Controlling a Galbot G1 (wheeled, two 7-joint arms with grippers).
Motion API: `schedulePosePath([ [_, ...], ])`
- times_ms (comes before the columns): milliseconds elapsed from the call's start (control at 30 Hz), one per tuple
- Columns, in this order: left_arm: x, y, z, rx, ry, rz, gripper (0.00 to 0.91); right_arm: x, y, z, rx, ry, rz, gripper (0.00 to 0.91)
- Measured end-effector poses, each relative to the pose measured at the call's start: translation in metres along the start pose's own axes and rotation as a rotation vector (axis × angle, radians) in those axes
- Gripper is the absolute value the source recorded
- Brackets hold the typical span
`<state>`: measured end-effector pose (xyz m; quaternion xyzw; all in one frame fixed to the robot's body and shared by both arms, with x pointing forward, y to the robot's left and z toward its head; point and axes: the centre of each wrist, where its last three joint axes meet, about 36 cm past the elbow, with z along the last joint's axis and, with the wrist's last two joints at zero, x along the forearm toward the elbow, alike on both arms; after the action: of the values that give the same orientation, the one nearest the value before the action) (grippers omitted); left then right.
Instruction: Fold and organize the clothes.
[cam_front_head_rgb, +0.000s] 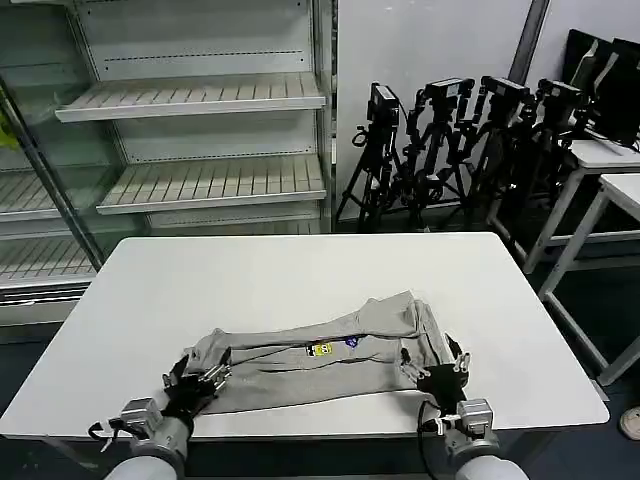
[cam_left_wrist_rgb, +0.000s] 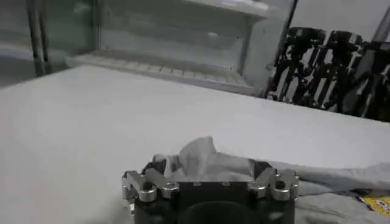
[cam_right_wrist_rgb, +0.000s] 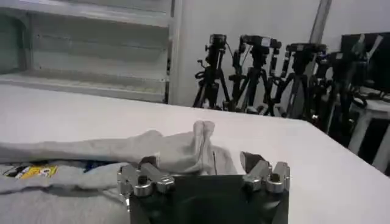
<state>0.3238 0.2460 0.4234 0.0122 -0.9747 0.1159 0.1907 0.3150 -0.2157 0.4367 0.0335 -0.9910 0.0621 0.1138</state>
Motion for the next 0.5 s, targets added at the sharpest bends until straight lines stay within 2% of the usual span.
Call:
schedulePosePath([
  [133,-0.006,0.0,0.006,0.035,0.013,0.002,0.907,0.006,0.002,-0.001,-0.007,0.003,-0.002,0.907],
  [167,-0.008,0.0,0.007,0.042,0.015,0.002,0.655,0.007,0.002,-0.001,-0.008,0.005,-0.003,0.907],
  [200,-0.009,0.0,0.008,0.047,0.017,0.002,0.05,0.008,0.002,0.0,-0.009,0.007,-0.003,0.907],
  [500,-0.018,0.004,0.018,0.084,0.034,-0.005,0.04,0.013,0.006,-0.001,-0.017,0.008,-0.006,0.907],
])
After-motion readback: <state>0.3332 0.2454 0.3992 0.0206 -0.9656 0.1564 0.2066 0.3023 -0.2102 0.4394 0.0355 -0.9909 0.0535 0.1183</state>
